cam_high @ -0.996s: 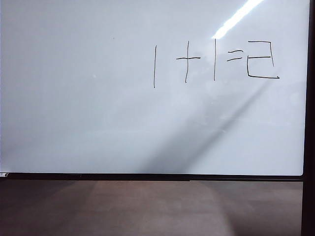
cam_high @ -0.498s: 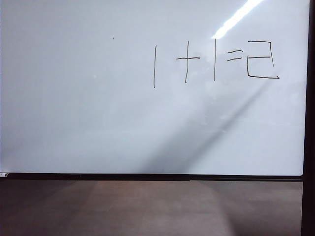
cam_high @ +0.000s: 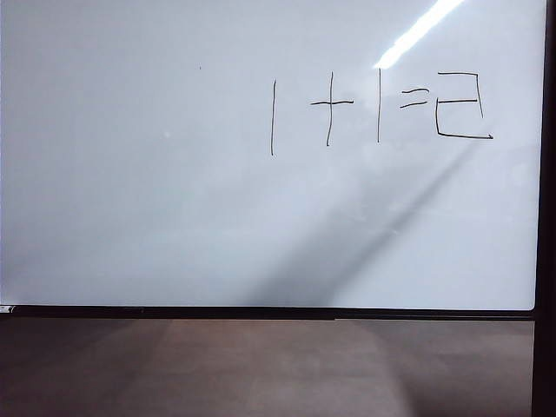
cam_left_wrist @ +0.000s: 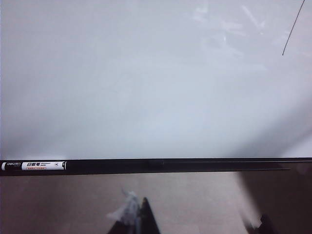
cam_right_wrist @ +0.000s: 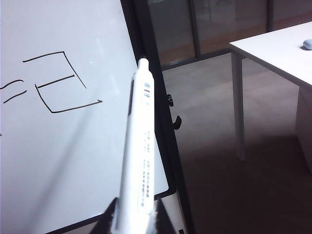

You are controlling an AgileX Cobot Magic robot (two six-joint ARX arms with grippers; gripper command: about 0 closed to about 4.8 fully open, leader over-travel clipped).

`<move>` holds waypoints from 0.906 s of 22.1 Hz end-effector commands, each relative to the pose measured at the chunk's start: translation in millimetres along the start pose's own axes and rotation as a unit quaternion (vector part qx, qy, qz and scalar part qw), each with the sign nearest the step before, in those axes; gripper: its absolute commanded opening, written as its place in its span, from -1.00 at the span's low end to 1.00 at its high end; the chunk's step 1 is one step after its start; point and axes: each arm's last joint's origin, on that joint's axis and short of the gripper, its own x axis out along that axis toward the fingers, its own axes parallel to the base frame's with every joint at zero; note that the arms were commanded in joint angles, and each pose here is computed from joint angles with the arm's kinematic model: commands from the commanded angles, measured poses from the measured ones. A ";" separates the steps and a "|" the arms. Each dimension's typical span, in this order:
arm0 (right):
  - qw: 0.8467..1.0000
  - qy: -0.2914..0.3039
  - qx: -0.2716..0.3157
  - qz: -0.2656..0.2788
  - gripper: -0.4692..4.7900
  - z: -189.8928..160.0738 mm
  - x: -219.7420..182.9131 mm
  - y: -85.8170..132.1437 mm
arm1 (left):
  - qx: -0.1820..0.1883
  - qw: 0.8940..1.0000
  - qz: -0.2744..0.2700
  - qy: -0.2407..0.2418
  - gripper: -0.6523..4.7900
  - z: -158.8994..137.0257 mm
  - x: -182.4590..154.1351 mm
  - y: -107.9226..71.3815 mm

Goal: Reach to the right to find the marker pen, pick it up, and write the answer to the math problem on the whiteboard.

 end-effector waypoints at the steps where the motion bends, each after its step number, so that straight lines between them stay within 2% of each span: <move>1: 0.999 -0.007 -0.046 -0.002 -0.84 1.7 -0.3 0.2 | 0.000 1.000 -0.004 -0.006 -0.78 1.3 0.0 -0.4; 5: 0.998 0.007 -0.056 -0.002 -0.84 -1.1 -3.4 -0.5 | 0.000 1.000 -0.004 -0.006 -0.78 1.3 0.0 -0.4; 10: 0.998 0.013 -0.056 -0.003 -0.84 -5.4 -25.6 -2.6 | 0.000 1.000 -0.004 -0.006 -0.78 1.3 0.0 -0.4; 16: 0.997 -0.045 -0.067 0.021 -0.84 -19.7 -49.3 -5.7 | 0.000 1.000 -0.004 -0.006 -0.78 1.3 0.0 -0.4; 20: 0.997 -0.018 -0.067 0.039 -0.84 -39.7 -39.0 -6.6 | 0.000 1.000 -0.004 -0.006 -0.78 1.3 0.0 -0.4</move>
